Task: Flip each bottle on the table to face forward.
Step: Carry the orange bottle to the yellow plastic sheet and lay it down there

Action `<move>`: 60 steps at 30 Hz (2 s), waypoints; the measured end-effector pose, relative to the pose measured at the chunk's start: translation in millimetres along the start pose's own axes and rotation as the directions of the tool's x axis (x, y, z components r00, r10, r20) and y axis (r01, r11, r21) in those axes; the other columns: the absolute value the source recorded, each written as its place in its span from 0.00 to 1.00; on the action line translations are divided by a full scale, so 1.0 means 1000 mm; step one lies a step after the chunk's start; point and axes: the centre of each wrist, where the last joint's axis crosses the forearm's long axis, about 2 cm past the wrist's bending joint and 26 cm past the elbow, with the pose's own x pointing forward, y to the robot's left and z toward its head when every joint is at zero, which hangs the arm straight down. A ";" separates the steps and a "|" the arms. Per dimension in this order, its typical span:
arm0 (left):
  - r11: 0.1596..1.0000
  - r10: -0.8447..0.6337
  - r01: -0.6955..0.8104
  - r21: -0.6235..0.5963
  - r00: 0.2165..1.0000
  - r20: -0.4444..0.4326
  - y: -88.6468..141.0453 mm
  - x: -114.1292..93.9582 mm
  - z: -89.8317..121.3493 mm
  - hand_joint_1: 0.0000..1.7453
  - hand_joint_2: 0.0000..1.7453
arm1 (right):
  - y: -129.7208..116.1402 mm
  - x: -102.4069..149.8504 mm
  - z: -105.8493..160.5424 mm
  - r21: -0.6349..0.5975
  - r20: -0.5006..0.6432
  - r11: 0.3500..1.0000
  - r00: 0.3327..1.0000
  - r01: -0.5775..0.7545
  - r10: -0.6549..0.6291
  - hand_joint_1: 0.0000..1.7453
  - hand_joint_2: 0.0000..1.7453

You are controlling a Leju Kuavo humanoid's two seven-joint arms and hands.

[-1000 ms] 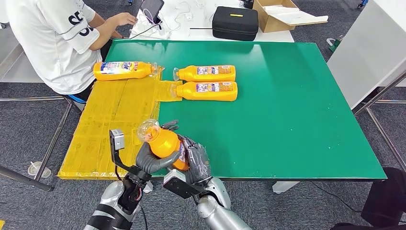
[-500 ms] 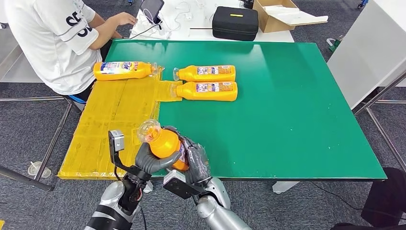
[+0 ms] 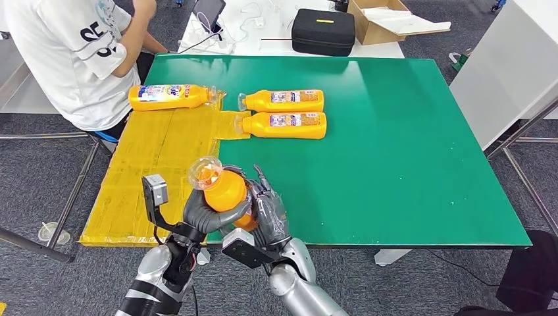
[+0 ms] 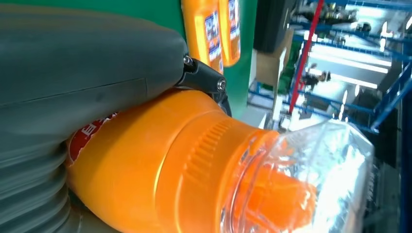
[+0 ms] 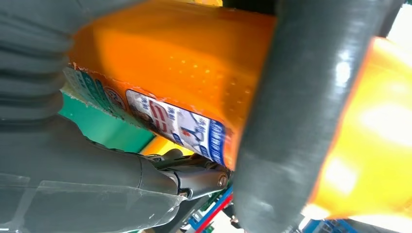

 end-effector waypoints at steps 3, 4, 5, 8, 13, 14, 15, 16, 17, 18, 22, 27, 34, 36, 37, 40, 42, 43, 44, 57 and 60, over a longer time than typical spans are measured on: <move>0.991 -0.101 0.094 0.100 0.992 0.071 0.005 0.010 -0.008 1.00 1.00 | -0.007 0.006 -0.006 -0.070 0.020 0.998 1.000 0.001 0.000 0.00 0.00; 0.981 -0.141 0.126 0.151 0.985 0.095 0.011 0.015 -0.011 1.00 1.00 | -0.011 0.009 -0.007 -0.102 0.024 0.995 1.000 0.003 -0.001 0.00 0.00; 0.967 -0.179 0.153 0.202 0.977 0.114 0.018 0.021 -0.014 1.00 1.00 | -0.015 0.012 -0.009 -0.134 0.028 0.991 1.000 0.006 -0.002 0.00 0.00; 0.928 -0.263 0.207 0.310 0.953 0.152 0.035 0.037 -0.020 1.00 1.00 | -0.024 0.019 -0.013 -0.193 0.045 0.981 0.999 0.021 -0.012 0.00 0.00; 0.865 -0.367 0.266 0.425 0.913 0.176 0.050 0.050 -0.025 1.00 1.00 | -0.031 0.028 -0.015 -0.235 0.102 0.972 0.995 0.027 -0.003 0.00 0.00; 0.853 -0.387 0.278 0.442 0.905 0.177 0.052 0.051 -0.026 1.00 1.00 | -0.032 0.029 -0.015 -0.239 0.117 0.971 0.993 0.025 0.003 0.00 0.00; 0.841 -0.404 0.288 0.459 0.898 0.177 0.054 0.053 -0.027 1.00 1.00 | -0.034 0.030 -0.015 -0.244 0.131 0.970 0.991 0.021 0.011 0.00 0.00; 0.831 -0.415 0.294 0.472 0.893 0.175 0.055 0.054 -0.028 1.00 1.00 | -0.035 0.031 -0.016 -0.248 0.143 0.969 0.990 0.018 0.018 0.00 0.00; 0.823 -0.423 0.297 0.484 0.889 0.173 0.057 0.055 -0.028 1.00 1.00 | -0.036 0.033 -0.016 -0.251 0.153 0.968 0.988 0.016 0.024 0.00 0.00; 0.818 -0.427 0.299 0.492 0.888 0.170 0.058 0.055 -0.029 1.00 1.00 | -0.036 0.033 -0.017 -0.254 0.159 0.967 0.987 0.014 0.027 0.00 0.00; 0.787 -0.473 0.335 0.518 0.867 0.157 0.062 0.055 -0.029 1.00 1.00 | -0.038 0.035 -0.017 -0.265 0.165 0.964 0.986 0.024 0.021 0.00 0.00; 0.469 -0.851 0.735 0.490 0.525 0.028 0.069 0.058 -0.035 1.00 1.00 | -0.039 0.038 -0.019 -0.294 0.179 0.953 0.984 0.076 -0.024 0.00 0.00; -0.062 -0.996 0.986 0.155 -0.072 0.057 0.093 0.046 -0.052 1.00 1.00 | -0.042 0.056 -0.032 -0.307 0.246 0.938 0.966 0.160 -0.085 0.00 0.00; -0.092 -0.993 0.991 0.102 -0.099 0.065 0.100 0.043 -0.051 1.00 1.00 | -0.043 0.060 -0.033 -0.305 0.262 0.937 0.961 0.171 -0.090 0.00 0.00; -0.104 -0.992 0.991 0.080 -0.109 0.065 0.103 0.042 -0.050 1.00 1.00 | -0.043 0.061 -0.033 -0.304 0.267 0.937 0.959 0.174 -0.092 0.00 0.00; -0.178 -0.980 0.984 -0.029 -0.174 0.097 0.111 0.039 -0.047 1.00 1.00 | -0.043 0.063 -0.034 -0.296 0.281 0.937 0.954 0.186 -0.101 0.00 0.00; -0.234 -0.965 0.961 -0.149 -0.211 0.155 0.118 0.038 -0.045 1.00 1.00 | -0.044 0.064 -0.034 -0.286 0.291 0.938 0.951 0.195 -0.109 0.00 0.00; -0.256 -0.958 0.942 -0.215 -0.219 0.184 0.123 0.038 -0.043 1.00 1.00 | -0.044 0.064 -0.034 -0.279 0.295 0.940 0.949 0.199 -0.113 0.00 0.00; -0.272 -0.953 0.922 -0.275 -0.220 0.206 0.127 0.037 -0.040 1.00 1.00 | -0.044 0.064 -0.033 -0.272 0.299 0.941 0.947 0.202 -0.117 0.00 0.00; -0.149 -0.986 0.795 -0.589 -0.077 0.145 0.157 0.039 -0.023 1.00 1.00 | -0.043 0.063 -0.031 -0.233 0.315 0.947 0.939 0.220 -0.140 0.00 0.00; -0.143 -0.988 0.786 -0.601 -0.075 0.137 0.159 0.040 -0.022 1.00 1.00 | -0.042 0.063 -0.031 -0.230 0.316 0.948 0.938 0.221 -0.142 0.00 0.00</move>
